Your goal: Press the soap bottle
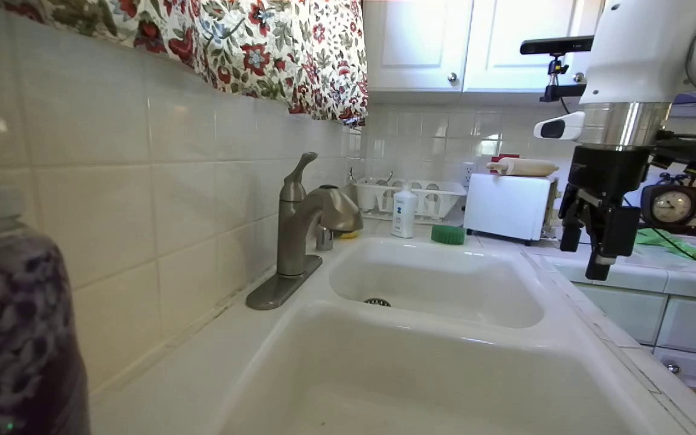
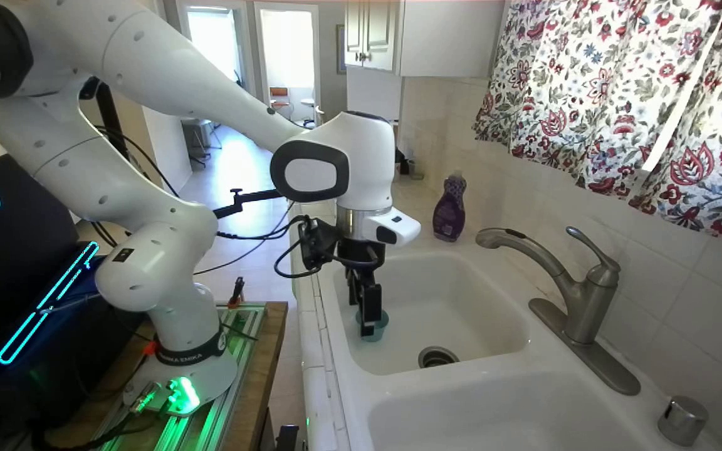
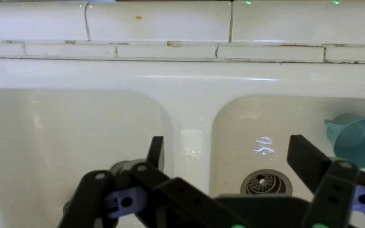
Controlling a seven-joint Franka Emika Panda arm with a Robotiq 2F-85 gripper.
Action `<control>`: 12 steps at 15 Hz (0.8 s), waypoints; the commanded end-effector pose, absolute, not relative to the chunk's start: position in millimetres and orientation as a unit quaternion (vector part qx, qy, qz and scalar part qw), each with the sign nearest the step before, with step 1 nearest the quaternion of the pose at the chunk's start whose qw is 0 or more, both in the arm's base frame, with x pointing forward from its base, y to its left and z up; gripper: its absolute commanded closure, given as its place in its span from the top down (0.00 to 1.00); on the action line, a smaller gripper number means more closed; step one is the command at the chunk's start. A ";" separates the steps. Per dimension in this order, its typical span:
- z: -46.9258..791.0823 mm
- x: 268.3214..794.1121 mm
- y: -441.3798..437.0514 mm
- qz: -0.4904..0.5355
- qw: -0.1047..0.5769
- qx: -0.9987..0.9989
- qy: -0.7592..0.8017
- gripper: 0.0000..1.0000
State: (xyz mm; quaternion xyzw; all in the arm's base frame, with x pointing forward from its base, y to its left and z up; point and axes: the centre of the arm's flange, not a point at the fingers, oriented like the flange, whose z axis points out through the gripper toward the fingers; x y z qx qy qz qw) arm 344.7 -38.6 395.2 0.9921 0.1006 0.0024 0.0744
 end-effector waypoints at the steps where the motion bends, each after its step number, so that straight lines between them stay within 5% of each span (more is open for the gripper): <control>1: 407.5 360.2 -47.5 0.033 0.089 0.992 0.086 1.00; 12: 466.6 414.0 -211.3 0.174 0.129 0.971 -0.099 1.00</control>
